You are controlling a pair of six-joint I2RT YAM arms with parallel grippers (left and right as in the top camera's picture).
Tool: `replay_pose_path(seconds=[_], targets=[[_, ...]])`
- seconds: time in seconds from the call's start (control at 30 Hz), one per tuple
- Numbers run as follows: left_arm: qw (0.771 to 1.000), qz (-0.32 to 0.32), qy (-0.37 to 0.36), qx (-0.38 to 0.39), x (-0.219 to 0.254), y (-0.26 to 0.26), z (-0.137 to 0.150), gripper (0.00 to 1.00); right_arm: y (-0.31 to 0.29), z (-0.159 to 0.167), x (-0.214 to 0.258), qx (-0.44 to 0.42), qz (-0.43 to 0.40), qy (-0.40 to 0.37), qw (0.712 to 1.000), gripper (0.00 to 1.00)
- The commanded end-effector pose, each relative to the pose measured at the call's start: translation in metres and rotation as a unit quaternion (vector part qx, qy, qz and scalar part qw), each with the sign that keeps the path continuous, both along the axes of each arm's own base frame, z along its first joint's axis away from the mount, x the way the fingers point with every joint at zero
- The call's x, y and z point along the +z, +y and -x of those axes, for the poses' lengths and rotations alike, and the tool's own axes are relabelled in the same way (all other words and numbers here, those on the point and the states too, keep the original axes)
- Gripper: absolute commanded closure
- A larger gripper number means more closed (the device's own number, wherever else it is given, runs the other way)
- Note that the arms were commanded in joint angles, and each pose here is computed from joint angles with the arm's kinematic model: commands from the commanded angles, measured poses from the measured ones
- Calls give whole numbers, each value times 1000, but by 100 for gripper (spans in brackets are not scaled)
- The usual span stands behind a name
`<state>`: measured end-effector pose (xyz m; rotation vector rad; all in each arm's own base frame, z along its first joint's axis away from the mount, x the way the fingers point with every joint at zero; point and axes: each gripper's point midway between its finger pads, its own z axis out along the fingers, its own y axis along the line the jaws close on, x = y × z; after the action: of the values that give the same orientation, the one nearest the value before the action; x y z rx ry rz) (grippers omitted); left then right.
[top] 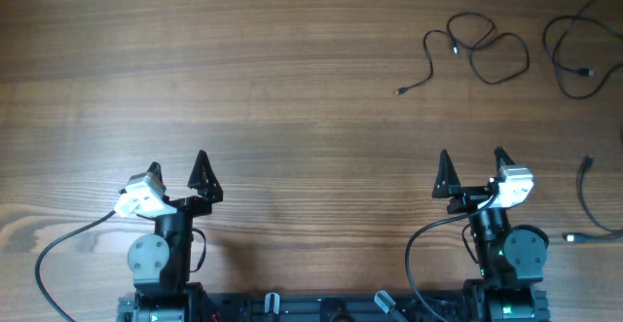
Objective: Untangle cables
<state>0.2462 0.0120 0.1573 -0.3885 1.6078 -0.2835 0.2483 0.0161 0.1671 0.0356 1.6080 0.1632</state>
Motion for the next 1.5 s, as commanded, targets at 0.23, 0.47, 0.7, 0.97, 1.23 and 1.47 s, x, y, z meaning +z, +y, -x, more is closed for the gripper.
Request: replay_pose_path(seconds=[0.23,0.47,0.7,0.97,1.23,1.47], targets=[[1000,-5,0,-5,-1,-1,0,0,2,0,0,7,44,-4,999,0],[1000,-5,0,-5,-1,-1,0,0,11,3,10,33,90,-33,995,0],[1000,-5,0,-5,-1,-1,0,0,24,6,12,71,149,-49,985,0],[1000,-5,0,-5,-1,-1,0,0,4,3,9,13,94,-29,995,0],[1000,-5,0,-5,-1,-1,0,0,4,3,9,13,93,-29,995,0],[1000,-5,0,-5,-1,-1,0,0,4,2,9,13,93,-29,995,0]])
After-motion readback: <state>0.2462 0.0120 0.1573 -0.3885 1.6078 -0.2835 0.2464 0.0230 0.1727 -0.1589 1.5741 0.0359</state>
